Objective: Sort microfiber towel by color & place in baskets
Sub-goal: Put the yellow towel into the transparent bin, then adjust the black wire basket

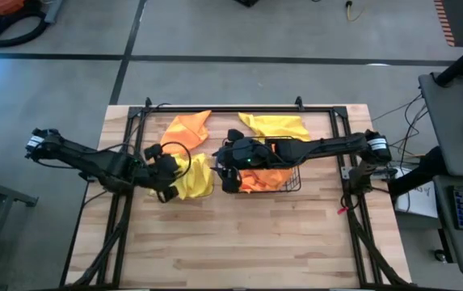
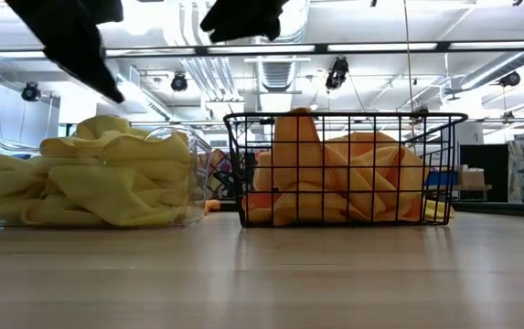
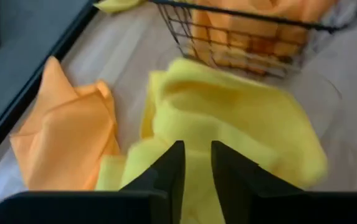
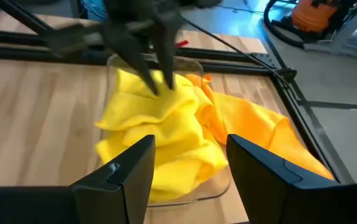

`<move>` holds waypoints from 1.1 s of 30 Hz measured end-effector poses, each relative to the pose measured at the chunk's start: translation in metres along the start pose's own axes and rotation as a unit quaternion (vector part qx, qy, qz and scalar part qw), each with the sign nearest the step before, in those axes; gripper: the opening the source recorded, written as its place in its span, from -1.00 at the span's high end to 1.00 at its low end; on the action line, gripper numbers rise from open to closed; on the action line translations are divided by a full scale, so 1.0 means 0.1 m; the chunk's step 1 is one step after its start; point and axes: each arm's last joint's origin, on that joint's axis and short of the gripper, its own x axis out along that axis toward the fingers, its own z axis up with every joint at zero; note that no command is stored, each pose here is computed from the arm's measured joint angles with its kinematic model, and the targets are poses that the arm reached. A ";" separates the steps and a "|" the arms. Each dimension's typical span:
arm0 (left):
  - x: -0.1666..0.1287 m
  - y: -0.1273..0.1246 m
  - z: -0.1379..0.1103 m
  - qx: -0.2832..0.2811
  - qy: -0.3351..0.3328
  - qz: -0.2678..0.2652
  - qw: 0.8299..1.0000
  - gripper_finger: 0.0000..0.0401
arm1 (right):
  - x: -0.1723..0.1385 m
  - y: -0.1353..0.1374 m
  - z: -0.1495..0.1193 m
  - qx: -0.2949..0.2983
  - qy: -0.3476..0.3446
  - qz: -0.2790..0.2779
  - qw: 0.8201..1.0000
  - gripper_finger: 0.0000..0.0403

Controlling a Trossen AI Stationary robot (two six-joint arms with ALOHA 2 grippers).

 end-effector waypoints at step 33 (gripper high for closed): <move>-0.05 0.19 0.32 0.001 -0.049 0.001 0.999 1.00 | -0.96 -0.89 -0.23 0.065 0.189 -0.239 0.950 0.04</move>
